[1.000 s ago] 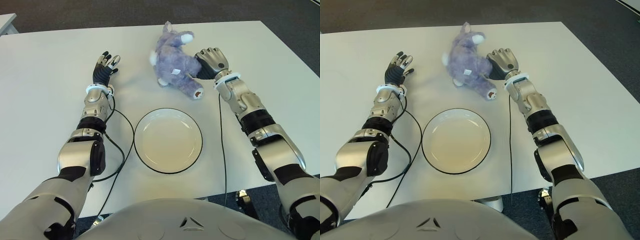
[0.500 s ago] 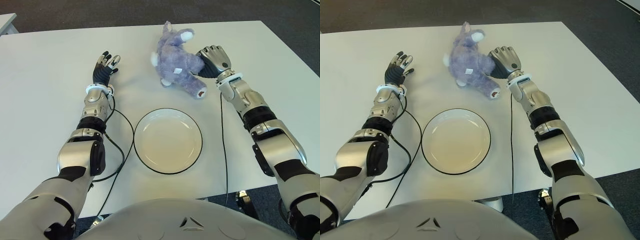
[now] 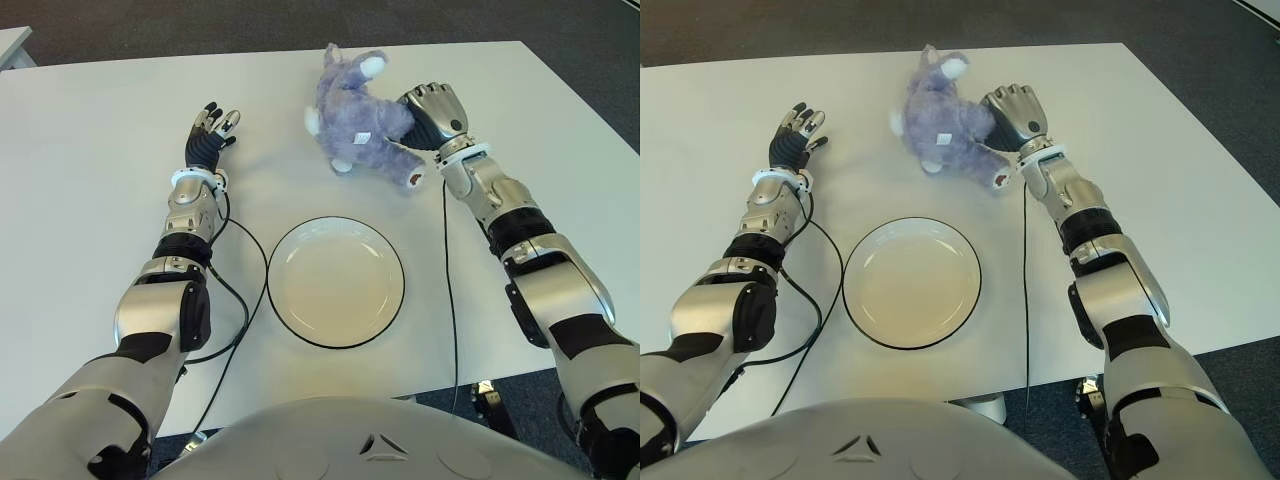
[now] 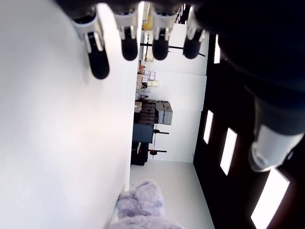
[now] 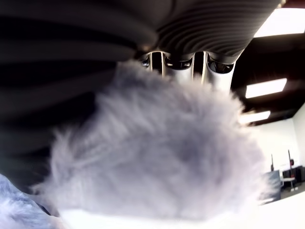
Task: Put the doll into the plate.
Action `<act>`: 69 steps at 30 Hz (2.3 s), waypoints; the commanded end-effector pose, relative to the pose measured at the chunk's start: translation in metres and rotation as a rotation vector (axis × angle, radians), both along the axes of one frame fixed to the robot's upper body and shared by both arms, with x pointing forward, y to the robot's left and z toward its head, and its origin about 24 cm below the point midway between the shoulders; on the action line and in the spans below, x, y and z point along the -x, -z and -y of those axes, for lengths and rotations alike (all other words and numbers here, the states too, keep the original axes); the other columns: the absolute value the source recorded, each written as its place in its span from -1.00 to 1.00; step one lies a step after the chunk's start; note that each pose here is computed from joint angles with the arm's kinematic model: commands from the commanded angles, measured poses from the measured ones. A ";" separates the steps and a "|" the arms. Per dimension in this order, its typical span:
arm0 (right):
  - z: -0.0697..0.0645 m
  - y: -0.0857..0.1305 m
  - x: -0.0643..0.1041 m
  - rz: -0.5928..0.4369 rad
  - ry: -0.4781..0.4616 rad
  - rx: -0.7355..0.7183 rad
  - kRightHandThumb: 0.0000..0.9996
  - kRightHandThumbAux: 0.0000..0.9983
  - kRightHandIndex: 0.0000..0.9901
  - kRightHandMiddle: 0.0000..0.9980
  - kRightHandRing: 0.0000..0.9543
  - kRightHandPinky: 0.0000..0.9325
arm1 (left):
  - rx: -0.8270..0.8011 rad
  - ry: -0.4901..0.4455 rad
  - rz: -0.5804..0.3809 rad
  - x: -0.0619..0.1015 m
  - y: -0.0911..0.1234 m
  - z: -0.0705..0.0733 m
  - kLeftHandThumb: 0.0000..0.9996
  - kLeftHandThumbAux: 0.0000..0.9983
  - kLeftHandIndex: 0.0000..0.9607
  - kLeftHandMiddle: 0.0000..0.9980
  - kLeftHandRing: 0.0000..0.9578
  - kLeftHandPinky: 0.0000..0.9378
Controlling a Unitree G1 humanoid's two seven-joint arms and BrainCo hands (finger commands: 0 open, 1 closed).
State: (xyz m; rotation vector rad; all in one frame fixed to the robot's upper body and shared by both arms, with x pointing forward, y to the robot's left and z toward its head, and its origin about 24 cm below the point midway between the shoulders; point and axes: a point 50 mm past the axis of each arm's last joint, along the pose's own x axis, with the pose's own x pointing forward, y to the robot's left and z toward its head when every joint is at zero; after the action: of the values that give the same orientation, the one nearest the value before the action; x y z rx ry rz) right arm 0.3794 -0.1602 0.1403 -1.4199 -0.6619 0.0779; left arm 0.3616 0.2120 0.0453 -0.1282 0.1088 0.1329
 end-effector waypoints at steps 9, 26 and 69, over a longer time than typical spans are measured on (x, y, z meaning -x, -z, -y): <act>-0.002 -0.012 0.002 0.119 -0.039 -0.043 0.26 0.44 0.55 0.73 0.83 0.90 | 0.025 0.005 -0.140 0.014 0.031 0.001 -0.79 0.21 -1.00 -0.90 -0.93 -0.99; -0.009 -0.029 0.017 0.282 -0.126 -0.122 0.17 0.46 0.49 0.72 0.81 0.82 | 0.018 0.012 -0.135 0.015 0.031 0.002 -0.77 0.20 -1.00 -0.92 -0.94 -0.98; -0.020 -0.050 0.045 0.421 -0.311 -0.243 0.09 0.49 0.49 0.73 0.83 0.86 | 0.026 0.001 -0.146 0.015 0.032 0.002 -0.79 0.21 -1.00 -0.90 -0.92 -0.94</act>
State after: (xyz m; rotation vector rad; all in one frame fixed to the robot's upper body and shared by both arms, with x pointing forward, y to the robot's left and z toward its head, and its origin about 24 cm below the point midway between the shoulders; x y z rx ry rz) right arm 0.3364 -0.1405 0.1891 -1.1185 -1.1904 -0.0569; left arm 0.3616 0.2121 0.0455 -0.1265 0.1083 0.1323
